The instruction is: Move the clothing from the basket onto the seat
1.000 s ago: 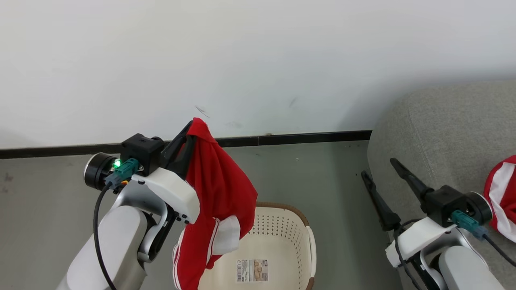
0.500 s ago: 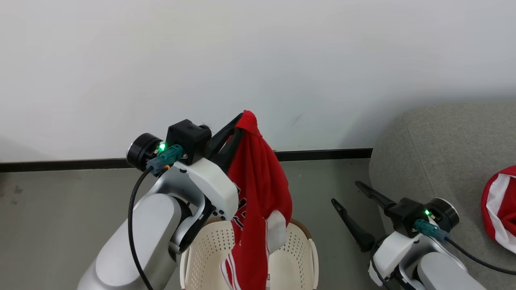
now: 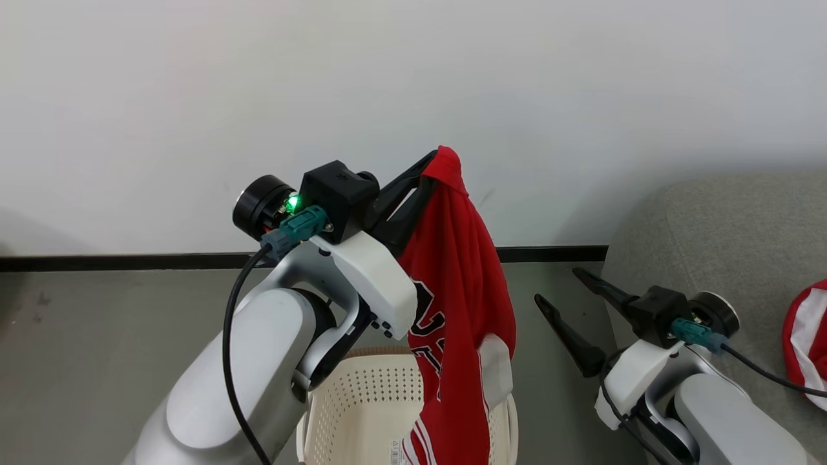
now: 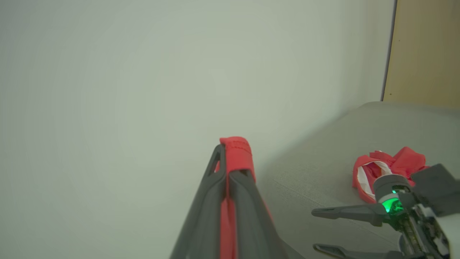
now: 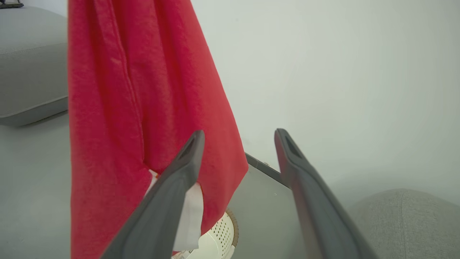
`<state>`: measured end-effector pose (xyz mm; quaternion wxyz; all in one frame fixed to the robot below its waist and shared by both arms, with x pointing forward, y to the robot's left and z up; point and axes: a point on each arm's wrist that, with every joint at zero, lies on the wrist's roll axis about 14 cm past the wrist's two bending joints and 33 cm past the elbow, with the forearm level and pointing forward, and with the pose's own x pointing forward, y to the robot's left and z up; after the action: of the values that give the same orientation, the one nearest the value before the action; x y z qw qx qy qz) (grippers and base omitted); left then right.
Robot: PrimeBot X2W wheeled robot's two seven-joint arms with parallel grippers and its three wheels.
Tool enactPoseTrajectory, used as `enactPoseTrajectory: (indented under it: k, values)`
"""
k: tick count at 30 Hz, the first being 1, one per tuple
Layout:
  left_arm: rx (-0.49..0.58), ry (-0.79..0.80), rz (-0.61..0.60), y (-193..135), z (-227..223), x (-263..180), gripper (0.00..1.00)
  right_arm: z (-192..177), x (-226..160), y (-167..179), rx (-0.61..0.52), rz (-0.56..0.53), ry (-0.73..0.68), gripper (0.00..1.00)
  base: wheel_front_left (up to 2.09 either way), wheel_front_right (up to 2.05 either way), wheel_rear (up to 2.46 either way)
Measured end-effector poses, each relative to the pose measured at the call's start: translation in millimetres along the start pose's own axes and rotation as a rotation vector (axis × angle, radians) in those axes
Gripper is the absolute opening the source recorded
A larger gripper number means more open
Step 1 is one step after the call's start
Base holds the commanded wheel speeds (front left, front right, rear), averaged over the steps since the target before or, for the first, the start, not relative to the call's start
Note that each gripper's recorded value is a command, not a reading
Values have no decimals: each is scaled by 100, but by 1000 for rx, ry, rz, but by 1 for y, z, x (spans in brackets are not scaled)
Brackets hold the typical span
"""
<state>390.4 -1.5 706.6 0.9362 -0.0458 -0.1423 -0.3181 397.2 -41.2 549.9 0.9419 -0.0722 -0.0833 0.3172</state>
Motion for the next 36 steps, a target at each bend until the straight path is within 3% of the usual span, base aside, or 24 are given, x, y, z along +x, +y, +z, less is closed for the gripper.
enactPoseTrajectory:
  k: [29, 30, 32, 33, 34, 36]
  values:
    - [26, -32, 11, -1, 23, -15, 0, -8, 58, 78, 13, 311, 61, 100, 0, 0, 0]
    - [26, -34, 12, -1, 24, -16, 0, -6, 60, 80, 13, 318, 57, 94, 0, 0, 0]
    - [26, -36, 15, 0, 25, -18, 0, -3, 64, 85, 10, 335, 49, 43, 0, 0, 0]
    - [24, -35, 15, 0, 25, -18, 0, -2, 66, 88, 4, 347, 46, 30, 0, 0, 0]
    - [20, -35, 15, 0, 25, -19, 0, 0, 68, 90, 0, 357, 42, 0, 0, 0, 0]
    - [21, -37, 16, 0, 26, -20, 0, 1, 70, 93, 1, 366, 37, 0, 0, 0, 0]
